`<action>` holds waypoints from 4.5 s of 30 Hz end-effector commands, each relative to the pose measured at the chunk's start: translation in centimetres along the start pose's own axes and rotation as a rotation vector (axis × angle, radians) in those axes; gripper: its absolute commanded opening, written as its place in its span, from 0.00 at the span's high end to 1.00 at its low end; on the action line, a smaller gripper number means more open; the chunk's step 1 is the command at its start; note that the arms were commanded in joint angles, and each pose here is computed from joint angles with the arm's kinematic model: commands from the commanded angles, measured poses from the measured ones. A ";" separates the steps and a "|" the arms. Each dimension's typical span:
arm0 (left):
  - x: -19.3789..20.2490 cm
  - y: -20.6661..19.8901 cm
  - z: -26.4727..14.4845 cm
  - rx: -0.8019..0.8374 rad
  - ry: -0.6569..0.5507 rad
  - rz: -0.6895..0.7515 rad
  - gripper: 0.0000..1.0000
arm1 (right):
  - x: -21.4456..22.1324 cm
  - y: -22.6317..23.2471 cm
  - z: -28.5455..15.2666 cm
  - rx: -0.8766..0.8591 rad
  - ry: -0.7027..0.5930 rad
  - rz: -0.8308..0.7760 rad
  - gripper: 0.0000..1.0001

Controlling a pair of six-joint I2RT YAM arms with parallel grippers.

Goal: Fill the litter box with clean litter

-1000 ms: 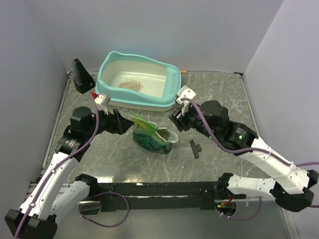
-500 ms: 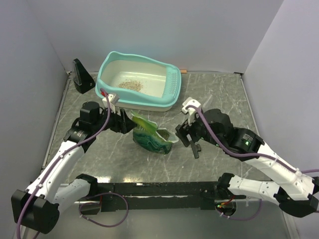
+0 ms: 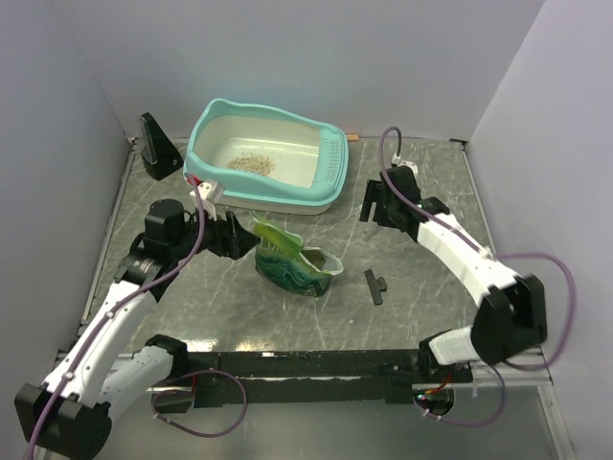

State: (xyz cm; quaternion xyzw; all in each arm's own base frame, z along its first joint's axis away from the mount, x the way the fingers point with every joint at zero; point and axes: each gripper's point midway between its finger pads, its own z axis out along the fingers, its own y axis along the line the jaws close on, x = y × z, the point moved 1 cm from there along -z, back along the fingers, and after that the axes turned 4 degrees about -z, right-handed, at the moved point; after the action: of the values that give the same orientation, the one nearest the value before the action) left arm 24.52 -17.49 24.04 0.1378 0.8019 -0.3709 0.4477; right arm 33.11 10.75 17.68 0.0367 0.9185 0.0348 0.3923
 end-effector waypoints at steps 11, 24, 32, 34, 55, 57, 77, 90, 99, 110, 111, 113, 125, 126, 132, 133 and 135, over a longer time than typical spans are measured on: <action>-3.4 -1.3 -3.3 -0.048 -0.220 0.032 0.21 | 1.3 -2.6 10.5 -0.048 0.015 0.444 0.12; -3.3 -1.8 -3.2 -0.019 -0.214 0.036 0.21 | 2.7 -2.1 13.7 -0.109 0.065 0.488 0.16; -3.3 -1.8 -3.3 -0.018 -0.213 0.040 0.20 | 3.6 -2.9 15.3 -0.034 0.138 0.454 0.21; -3.2 -1.9 -3.4 -0.018 -0.213 0.041 0.20 | 3.5 -2.8 15.5 -0.033 0.138 0.456 0.24; -4.2 -3.0 -4.6 0.008 -0.256 0.081 0.20 | -0.5 -2.6 10.0 -0.062 0.048 0.166 1.00; -4.6 -3.2 -5.0 0.003 -0.277 0.087 0.20 | -2.2 -1.5 6.3 -0.097 -0.016 0.068 1.00; -10.1 -11.3 -10.2 0.144 -0.147 -0.016 0.16 | 2.2 10.0 -22.3 -0.663 -0.081 -0.771 1.00; -6.7 -11.7 -8.0 0.268 0.053 -0.125 0.16 | 4.7 11.9 -24.4 -0.700 -0.014 -1.001 1.00; -5.5 -12.8 -8.4 0.348 0.107 -0.164 0.16 | 4.6 14.4 -24.7 -0.733 -0.017 -1.069 1.00; -4.2 -12.3 -8.0 0.350 0.155 -0.172 0.24 | 5.2 17.0 -25.0 -0.773 -0.009 -1.120 1.00; -4.3 -12.3 -8.1 0.349 0.153 -0.168 0.26 | 5.2 17.1 -25.0 -0.771 -0.008 -1.121 1.00; -4.4 -12.3 -8.0 0.353 0.157 -0.167 0.31 | 5.4 17.3 -25.2 -0.782 -0.006 -1.129 1.00; -3.9 -12.4 -7.7 0.391 0.173 -0.160 0.99 | 6.1 18.3 -26.5 -0.849 -0.007 -1.154 1.00; -4.0 -12.4 -7.8 0.391 0.160 -0.145 0.99 | 6.1 18.2 -26.4 -0.849 -0.008 -1.151 1.00; -5.0 -13.1 -9.4 0.383 0.030 -0.060 0.99 | 3.7 18.4 -27.6 -0.876 -0.194 -0.983 0.36; -5.0 -13.2 -9.6 0.381 0.017 -0.046 0.99 | 3.2 18.4 -27.9 -0.881 -0.223 -0.945 0.31; -5.0 -13.1 -9.8 0.374 -0.008 -0.021 0.99 | 1.8 18.9 -28.5 -0.901 -0.260 -0.863 0.25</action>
State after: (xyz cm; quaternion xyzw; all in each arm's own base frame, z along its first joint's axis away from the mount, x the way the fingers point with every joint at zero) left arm 14.55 -19.23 35.13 0.1765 0.7588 -0.5235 0.3449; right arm 11.11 27.98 32.09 -0.5772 0.7123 0.1812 0.3558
